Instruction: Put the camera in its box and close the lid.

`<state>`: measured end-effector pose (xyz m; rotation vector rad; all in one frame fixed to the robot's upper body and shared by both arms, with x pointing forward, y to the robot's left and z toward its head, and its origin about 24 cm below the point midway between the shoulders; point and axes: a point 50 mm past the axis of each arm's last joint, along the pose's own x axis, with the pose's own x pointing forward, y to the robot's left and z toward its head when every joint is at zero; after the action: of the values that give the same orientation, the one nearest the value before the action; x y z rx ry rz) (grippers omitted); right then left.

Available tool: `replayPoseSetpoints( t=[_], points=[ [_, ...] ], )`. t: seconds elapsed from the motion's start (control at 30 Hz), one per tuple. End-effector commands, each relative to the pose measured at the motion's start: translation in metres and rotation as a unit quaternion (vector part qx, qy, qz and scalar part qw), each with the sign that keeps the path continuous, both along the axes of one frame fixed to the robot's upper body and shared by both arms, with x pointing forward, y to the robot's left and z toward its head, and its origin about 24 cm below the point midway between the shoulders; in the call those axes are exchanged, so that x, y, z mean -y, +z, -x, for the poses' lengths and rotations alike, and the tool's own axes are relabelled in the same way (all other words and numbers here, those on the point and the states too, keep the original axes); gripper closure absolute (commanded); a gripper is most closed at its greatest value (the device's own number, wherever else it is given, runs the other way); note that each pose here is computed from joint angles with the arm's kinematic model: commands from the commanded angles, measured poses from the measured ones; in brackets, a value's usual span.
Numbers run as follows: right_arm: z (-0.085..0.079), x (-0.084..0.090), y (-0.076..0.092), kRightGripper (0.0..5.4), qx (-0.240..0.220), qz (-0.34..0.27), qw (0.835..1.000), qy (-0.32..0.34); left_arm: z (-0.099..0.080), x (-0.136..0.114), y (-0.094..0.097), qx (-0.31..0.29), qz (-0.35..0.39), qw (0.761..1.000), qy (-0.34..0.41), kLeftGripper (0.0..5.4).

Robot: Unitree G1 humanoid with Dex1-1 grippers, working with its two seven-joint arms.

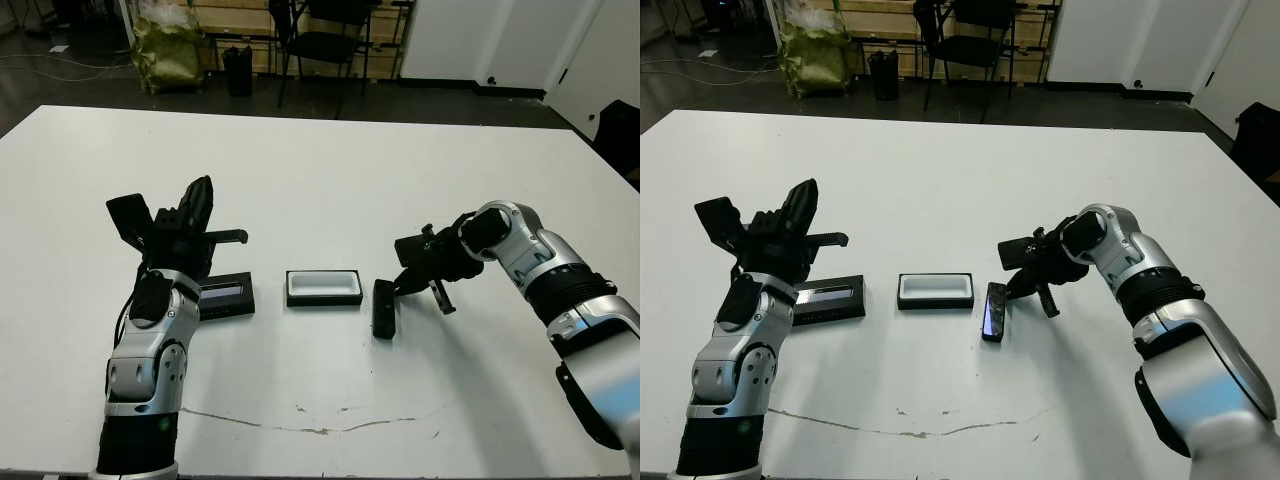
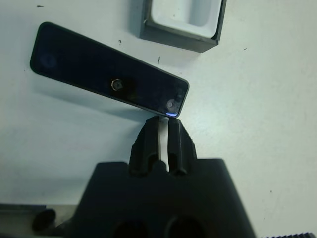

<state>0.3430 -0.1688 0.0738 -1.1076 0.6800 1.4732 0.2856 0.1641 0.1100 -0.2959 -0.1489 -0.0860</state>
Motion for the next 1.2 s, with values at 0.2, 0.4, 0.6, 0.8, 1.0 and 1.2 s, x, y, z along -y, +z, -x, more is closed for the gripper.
replayPoseSetpoints(
  t=[0.2,0.4,0.6,0.8,1.0,1.2],
  points=[
    [0.004,-0.011,-0.007,5.38,-0.025,0.018,1.000,0.004,0.001,0.000,-0.005,-0.014,-0.002,1.000,0.002,5.40],
    [0.004,-0.016,-0.005,5.38,-0.010,0.023,1.000,0.005,0.001,-0.001,-0.006,-0.015,-0.001,1.000,0.002,5.40],
    [0.004,-0.021,-0.009,5.38,-0.010,0.018,1.000,0.013,0.001,0.000,-0.006,-0.017,0.000,1.000,0.005,5.40],
    [0.003,-0.022,-0.010,5.38,-0.011,0.015,1.000,0.006,0.001,0.000,-0.006,-0.017,0.002,1.000,0.004,5.40],
    [0.004,-0.022,-0.022,5.38,-0.016,0.008,1.000,0.003,0.000,0.000,-0.006,-0.014,0.003,1.000,-0.001,5.40],
    [0.000,-0.018,-0.021,5.38,-0.004,0.001,1.000,-0.005,0.001,0.000,-0.005,-0.016,0.002,1.000,0.004,5.40]
  ],
)
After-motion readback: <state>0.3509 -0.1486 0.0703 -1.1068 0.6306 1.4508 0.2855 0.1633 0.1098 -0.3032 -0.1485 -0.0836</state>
